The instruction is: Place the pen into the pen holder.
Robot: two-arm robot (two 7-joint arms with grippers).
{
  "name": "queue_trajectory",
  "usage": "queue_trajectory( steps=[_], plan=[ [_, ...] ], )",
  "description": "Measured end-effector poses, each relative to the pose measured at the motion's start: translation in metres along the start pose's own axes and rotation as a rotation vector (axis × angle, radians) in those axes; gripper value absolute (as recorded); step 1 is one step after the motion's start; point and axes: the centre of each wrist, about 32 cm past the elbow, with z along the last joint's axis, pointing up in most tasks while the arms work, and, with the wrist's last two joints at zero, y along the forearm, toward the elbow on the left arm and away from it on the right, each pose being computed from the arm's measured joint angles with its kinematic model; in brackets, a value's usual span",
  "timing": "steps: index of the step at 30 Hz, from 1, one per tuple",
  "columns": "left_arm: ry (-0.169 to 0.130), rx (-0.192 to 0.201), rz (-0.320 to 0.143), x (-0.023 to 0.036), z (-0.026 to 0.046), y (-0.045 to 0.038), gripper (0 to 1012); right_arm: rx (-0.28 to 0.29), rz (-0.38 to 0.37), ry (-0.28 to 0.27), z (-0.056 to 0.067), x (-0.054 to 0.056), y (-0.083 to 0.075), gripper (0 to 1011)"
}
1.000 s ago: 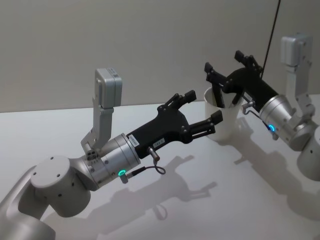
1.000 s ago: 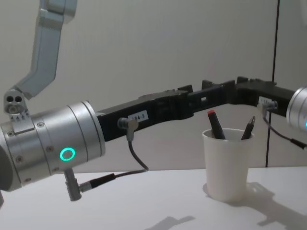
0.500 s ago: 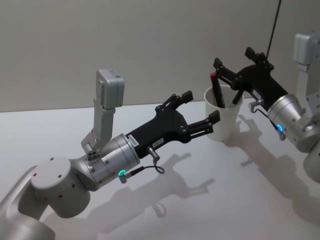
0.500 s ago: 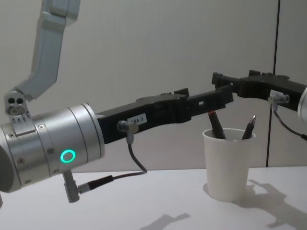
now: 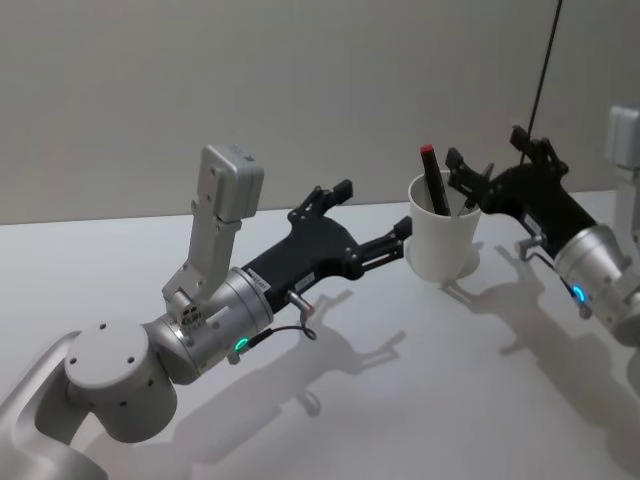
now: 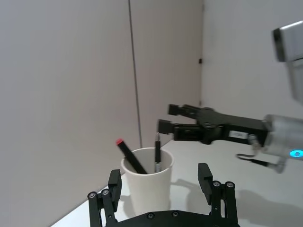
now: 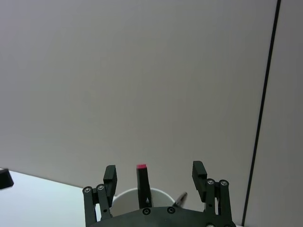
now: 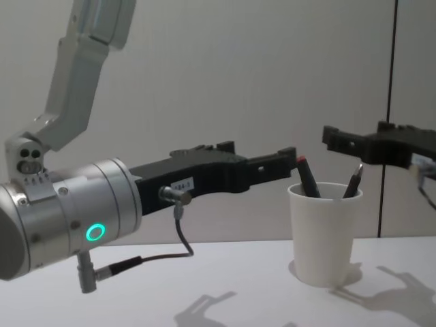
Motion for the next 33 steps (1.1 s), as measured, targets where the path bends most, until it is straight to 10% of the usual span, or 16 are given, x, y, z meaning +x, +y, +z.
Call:
queue_trajectory(
  steps=[33],
  plan=[
    [-0.256,0.057,0.348,-0.0106,-0.0017,0.0074,1003,-0.078,-0.082,-0.026,-0.006,-0.016,-0.074,1002]
  ],
)
